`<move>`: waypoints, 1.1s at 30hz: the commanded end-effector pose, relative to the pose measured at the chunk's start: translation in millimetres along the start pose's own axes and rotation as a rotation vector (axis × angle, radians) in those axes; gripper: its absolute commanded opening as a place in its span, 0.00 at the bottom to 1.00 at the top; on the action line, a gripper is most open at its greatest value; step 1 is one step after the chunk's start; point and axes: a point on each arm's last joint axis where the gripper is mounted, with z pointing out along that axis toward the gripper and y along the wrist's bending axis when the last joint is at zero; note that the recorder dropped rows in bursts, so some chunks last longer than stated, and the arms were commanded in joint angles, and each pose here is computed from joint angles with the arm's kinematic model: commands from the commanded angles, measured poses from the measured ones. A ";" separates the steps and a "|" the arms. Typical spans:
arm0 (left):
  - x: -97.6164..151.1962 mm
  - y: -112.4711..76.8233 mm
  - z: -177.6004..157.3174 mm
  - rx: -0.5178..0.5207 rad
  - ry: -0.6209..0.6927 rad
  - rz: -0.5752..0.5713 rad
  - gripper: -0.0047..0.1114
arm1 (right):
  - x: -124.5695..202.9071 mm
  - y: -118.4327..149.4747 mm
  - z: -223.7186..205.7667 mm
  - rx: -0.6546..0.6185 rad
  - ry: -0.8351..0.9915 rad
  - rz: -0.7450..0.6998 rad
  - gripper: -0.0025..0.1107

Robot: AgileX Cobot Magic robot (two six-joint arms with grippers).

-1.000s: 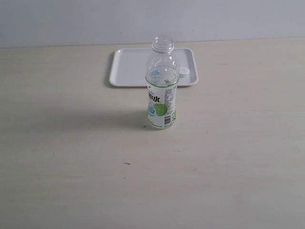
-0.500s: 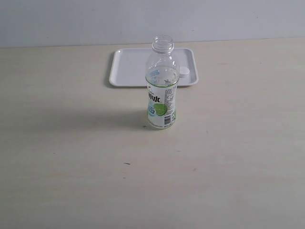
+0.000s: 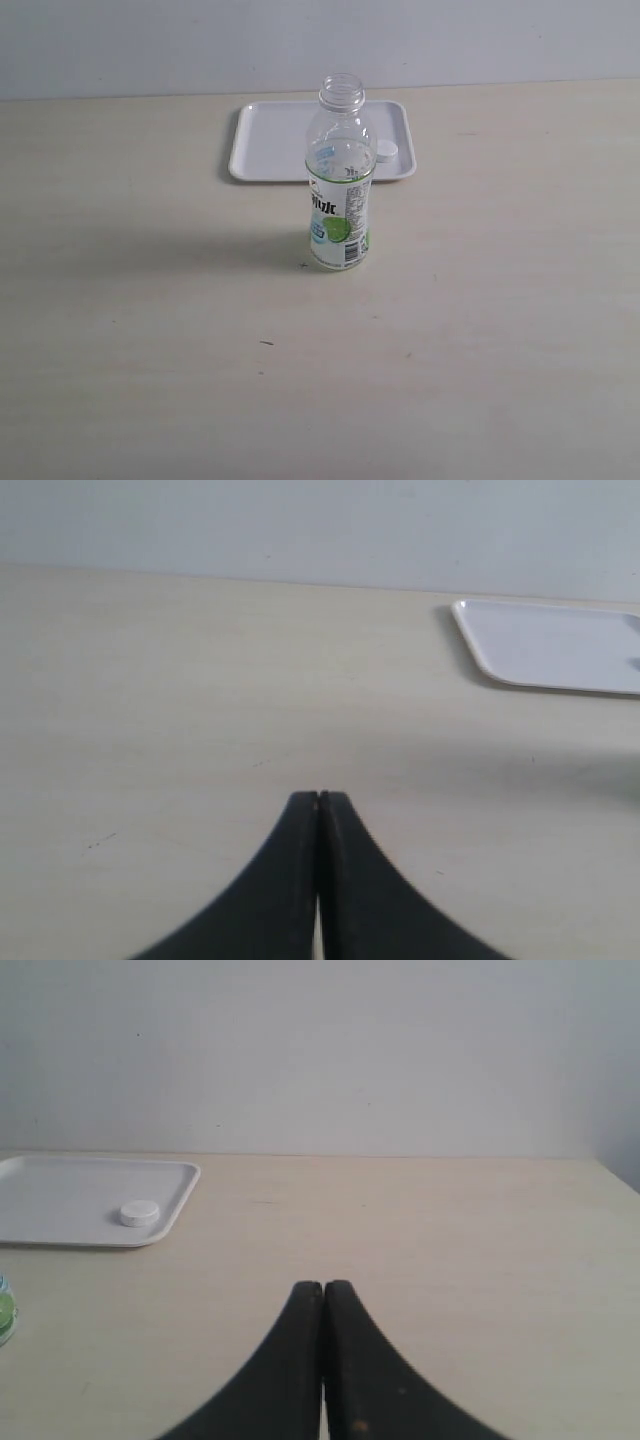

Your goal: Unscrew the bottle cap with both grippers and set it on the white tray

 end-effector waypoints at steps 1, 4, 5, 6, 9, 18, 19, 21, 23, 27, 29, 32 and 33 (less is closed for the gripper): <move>-0.5 -0.1 -0.1 0.002 -0.016 -0.001 0.04 | 2.4 -0.2 -0.3 0.004 0.018 -0.001 0.02; -0.5 -0.1 -0.1 0.002 -0.016 -0.001 0.04 | 5.7 0.1 -0.4 0.001 0.053 -0.002 0.02; -0.5 -0.1 -0.1 0.002 -0.016 -0.001 0.04 | 7.0 0.3 -0.5 -0.001 0.068 -0.002 0.02; -0.5 -0.1 -0.1 0.002 -0.016 -0.001 0.04 | 8.4 0.4 -0.6 -0.003 0.084 -0.002 0.02; -0.5 -0.1 -0.1 0.002 -0.016 -0.001 0.04 | 9.0 0.5 -0.7 -0.004 0.091 0.000 0.02; -0.5 -0.1 -0.1 0.002 -0.016 -0.001 0.04 | 9.8 0.8 -0.7 -0.007 0.100 0.007 0.02; -0.5 -0.1 -0.1 0.002 -0.016 -0.001 0.04 | 9.8 0.8 -0.7 -0.007 0.100 0.009 0.02; -0.5 -0.1 -0.1 0.002 -0.016 0.001 0.04 | 9.8 0.8 -0.7 -0.007 0.100 0.009 0.02; -0.5 -0.1 -0.1 0.002 -0.016 0.001 0.04 | 9.8 0.8 -0.7 -0.007 0.100 0.009 0.02; -0.5 -0.1 -0.1 0.002 -0.016 0.001 0.04 | 9.8 0.8 -0.7 -0.007 0.100 0.009 0.02; -0.5 -0.1 -0.1 0.002 -0.016 0.001 0.04 | 9.8 0.8 -0.7 -0.007 0.100 0.009 0.02; -0.5 -0.1 -0.1 0.002 -0.016 0.001 0.04 | 9.8 0.8 -0.7 -0.007 0.100 0.009 0.02; -0.5 -0.1 -0.1 0.002 -0.016 0.001 0.04 | 9.8 0.8 -0.7 -0.007 0.100 0.009 0.02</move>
